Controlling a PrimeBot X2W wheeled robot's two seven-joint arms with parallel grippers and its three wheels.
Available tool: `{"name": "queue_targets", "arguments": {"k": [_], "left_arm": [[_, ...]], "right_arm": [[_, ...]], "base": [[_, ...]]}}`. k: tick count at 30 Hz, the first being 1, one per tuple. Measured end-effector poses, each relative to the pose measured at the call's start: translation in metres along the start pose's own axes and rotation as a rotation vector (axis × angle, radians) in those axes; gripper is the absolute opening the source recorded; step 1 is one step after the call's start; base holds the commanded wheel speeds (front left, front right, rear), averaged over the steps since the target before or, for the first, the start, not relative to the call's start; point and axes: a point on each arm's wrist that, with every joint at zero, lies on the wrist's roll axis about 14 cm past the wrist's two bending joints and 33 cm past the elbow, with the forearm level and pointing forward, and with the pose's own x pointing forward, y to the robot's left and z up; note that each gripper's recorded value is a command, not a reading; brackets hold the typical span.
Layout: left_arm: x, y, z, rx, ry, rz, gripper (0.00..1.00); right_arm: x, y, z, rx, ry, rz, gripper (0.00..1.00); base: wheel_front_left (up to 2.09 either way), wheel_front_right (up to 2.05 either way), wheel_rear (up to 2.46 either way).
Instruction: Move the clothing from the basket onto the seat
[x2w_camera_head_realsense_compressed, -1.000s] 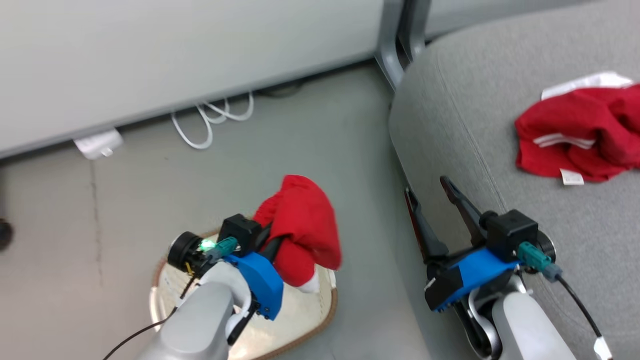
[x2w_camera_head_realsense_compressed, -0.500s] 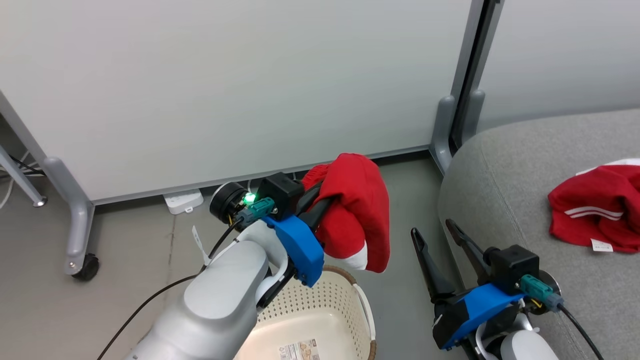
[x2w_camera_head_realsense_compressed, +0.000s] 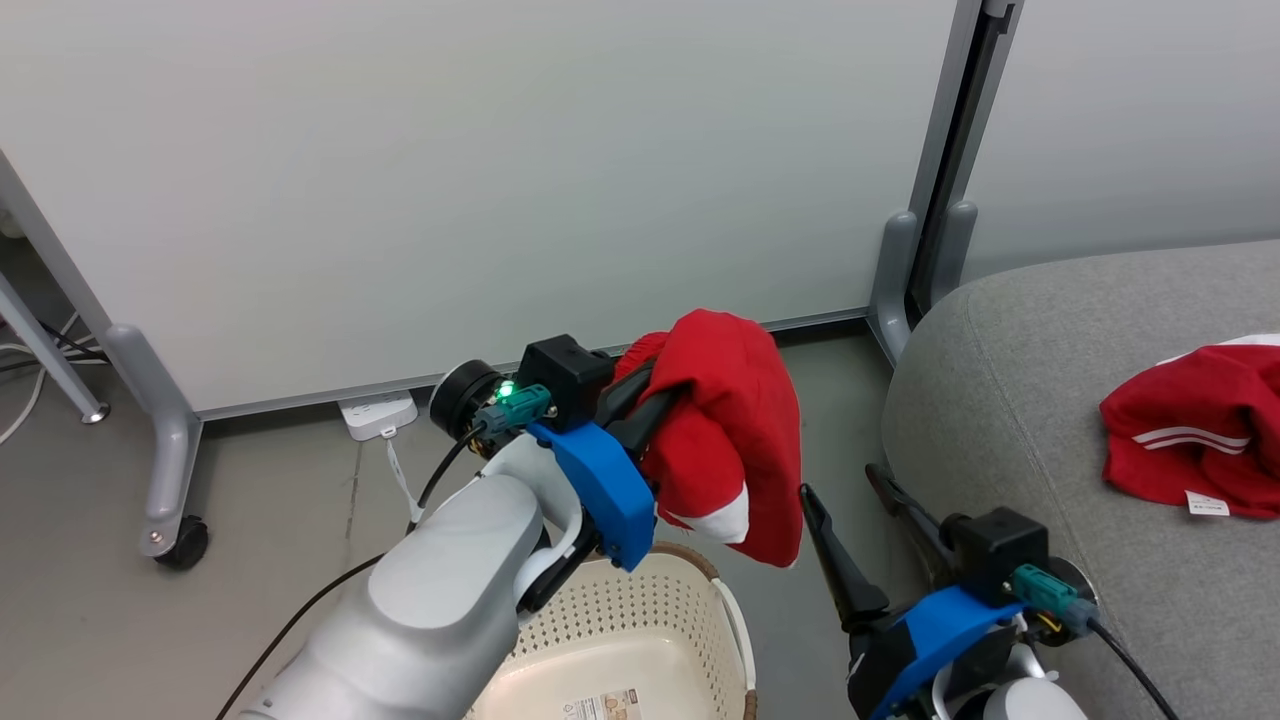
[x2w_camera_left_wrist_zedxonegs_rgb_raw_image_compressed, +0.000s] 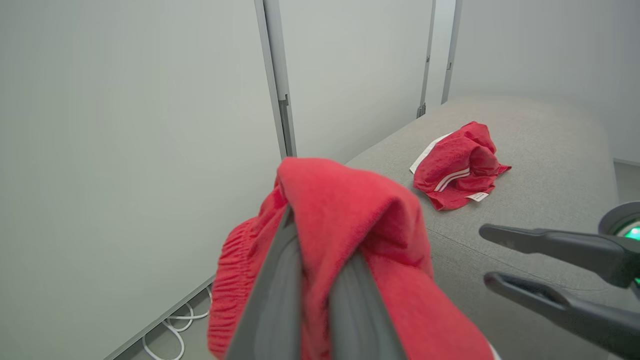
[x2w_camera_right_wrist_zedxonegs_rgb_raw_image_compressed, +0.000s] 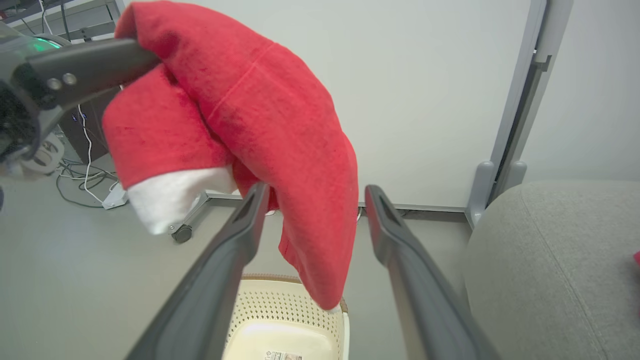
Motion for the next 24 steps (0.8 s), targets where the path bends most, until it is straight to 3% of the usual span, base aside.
{"name": "queue_targets", "arguments": {"k": [13,21,22,24], "left_arm": [[0.010,-0.011,-0.011,-0.011,0.020,-0.047,0.00],[0.013,-0.019,-0.011,-0.019,0.022,-0.073,0.00],[0.013,-0.020,-0.011,-0.019,0.022,-0.075,0.00],[0.013,-0.021,-0.011,-0.023,0.021,-0.077,0.00]], "right_arm": [[0.032,0.005,-0.017,-0.119,0.117,0.075,1.00],[0.056,0.006,-0.013,-0.128,0.119,0.095,1.00],[0.058,0.006,-0.013,-0.117,0.122,0.095,0.00],[0.061,0.007,-0.013,-0.116,0.119,0.101,0.00]], "base": [[0.00,0.00,0.00],[0.00,0.00,0.00],[0.00,0.00,0.00],[0.00,0.00,0.00]]}}
